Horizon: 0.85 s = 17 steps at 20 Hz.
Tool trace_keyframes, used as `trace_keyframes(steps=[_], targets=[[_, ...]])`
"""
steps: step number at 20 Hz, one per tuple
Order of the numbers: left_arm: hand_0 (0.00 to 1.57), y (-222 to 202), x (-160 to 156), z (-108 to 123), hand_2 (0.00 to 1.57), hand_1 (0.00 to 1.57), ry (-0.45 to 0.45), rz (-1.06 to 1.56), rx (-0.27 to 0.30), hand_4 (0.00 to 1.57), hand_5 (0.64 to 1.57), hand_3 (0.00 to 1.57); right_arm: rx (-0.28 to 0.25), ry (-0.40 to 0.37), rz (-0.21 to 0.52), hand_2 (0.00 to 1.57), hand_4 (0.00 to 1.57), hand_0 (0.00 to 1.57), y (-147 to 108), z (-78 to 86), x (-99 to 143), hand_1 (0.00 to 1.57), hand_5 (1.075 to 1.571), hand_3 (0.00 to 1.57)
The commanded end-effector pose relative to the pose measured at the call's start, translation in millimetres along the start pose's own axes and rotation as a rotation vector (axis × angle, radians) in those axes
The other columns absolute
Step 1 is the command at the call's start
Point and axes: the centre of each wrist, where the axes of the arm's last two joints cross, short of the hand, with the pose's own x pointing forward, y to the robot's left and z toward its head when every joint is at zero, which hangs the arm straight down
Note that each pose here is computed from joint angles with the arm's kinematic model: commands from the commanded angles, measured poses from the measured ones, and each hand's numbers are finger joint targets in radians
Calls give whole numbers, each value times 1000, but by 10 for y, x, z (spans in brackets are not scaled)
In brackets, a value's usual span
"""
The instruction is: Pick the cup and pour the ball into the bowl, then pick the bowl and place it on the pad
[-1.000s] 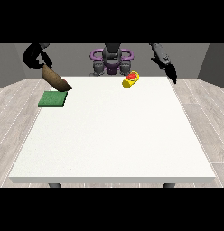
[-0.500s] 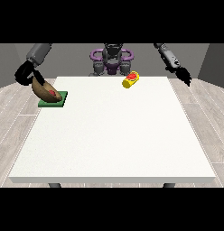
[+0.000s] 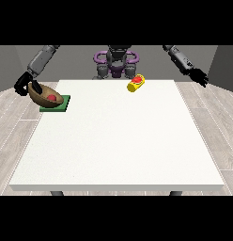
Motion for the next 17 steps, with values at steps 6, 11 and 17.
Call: trace_keyframes(steps=[6,11,17], targets=[[0,200,103,149,0,0,4,11,-4,861,1188,0,-26,124,-305,630,0,146,-289,-89,-27,146,1237,236],[0,219,152,215,0,0,18,15,19,879,1193,0,-27,107,-340,502,0,0,-531,-117,12,0,1283,0],[0,181,68,224,0,0,105,12,-1,883,1213,0,116,-31,-483,102,501,0,-196,-223,387,0,1371,369]])
